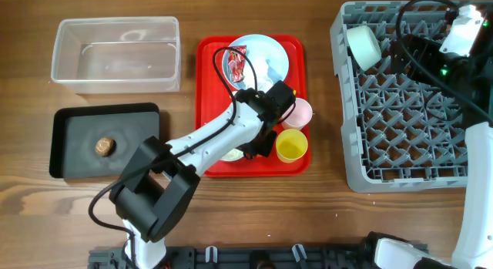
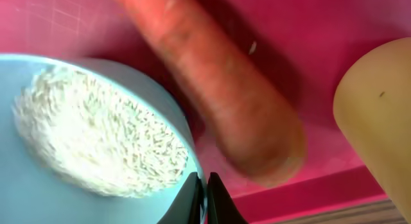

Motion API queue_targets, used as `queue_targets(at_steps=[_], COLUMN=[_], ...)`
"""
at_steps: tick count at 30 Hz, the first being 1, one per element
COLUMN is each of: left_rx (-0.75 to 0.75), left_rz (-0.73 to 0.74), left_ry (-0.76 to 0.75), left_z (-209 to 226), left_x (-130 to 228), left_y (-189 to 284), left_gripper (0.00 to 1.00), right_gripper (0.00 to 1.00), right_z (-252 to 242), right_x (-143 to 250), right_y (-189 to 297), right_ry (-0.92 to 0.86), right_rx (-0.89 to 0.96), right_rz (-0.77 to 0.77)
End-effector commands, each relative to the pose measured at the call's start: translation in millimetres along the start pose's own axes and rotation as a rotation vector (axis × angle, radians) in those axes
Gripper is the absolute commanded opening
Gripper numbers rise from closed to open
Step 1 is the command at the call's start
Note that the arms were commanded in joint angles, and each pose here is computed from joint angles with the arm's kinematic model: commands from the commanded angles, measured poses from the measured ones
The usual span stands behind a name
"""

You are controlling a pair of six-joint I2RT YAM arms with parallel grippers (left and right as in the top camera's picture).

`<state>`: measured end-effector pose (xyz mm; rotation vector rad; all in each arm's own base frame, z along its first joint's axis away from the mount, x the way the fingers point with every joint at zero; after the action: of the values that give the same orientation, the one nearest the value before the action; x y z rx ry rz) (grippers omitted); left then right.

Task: Sort waste into correct bins and load items into the dishwasher rack
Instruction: 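Move the white bowl over the black tray with the left gripper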

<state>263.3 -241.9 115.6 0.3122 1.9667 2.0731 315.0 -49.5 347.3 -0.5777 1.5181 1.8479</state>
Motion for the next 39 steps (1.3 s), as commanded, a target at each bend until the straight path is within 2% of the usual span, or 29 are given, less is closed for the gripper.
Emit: queue_targets(at_steps=[1,7,11,15,22,28,31,35,39], left_rx=[-0.040,-0.045,-0.023,0.041,0.251,0.405,0.556,0.794,0.941], left_rz=[0.066,0.051,0.009,-0.082,-0.173,-0.148,-0.171,-0.267,-0.360], left_ry=[0.035,0.046,0.087,0.199,0.477,0.592,0.620,0.666,0.724], left_z=[5,6,15,44,138,207,239,274,296], left_x=[15,13,4,-4,-4,11,26,50,78], left_y=[-24,-25,7,47,95,89,82,76,64], left_gripper=[0.06,0.04,0.04,0.04,0.04,0.04,0.04,0.04,0.04], right_gripper=[0.99,0.99,0.99,0.99,0.99,0.99,0.99,0.99,0.99], right_z=[0,0,0,0,0,0,0,0,0], right_x=[1,-1,-1,-1,-1,0,1,2,2], right_y=[-2,-2,-2,-2,-2,-2,-2,-2,-3], right_ry=[0.008,0.012,0.011,0.012,0.028,0.027,0.025,0.033,0.032], right_rx=[-0.014,-0.015,-0.015,-0.015,-0.015,-0.015,-0.014,-0.014,-0.014], right_rz=[0.007,-0.006,-0.006,-0.006,-0.002,0.002,0.009,0.010,0.011])
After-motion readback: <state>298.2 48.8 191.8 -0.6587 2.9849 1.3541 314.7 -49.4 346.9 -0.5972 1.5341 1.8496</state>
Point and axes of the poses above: each gripper's point midway between its finger pads, its own y axis back along the fingers, its own z axis along the line the jaws close on, x = y × z, the point moved 8 cm from there along y, back along the fingers, and after that the axes turned 3 degrees about y, right-handed, at the moved point
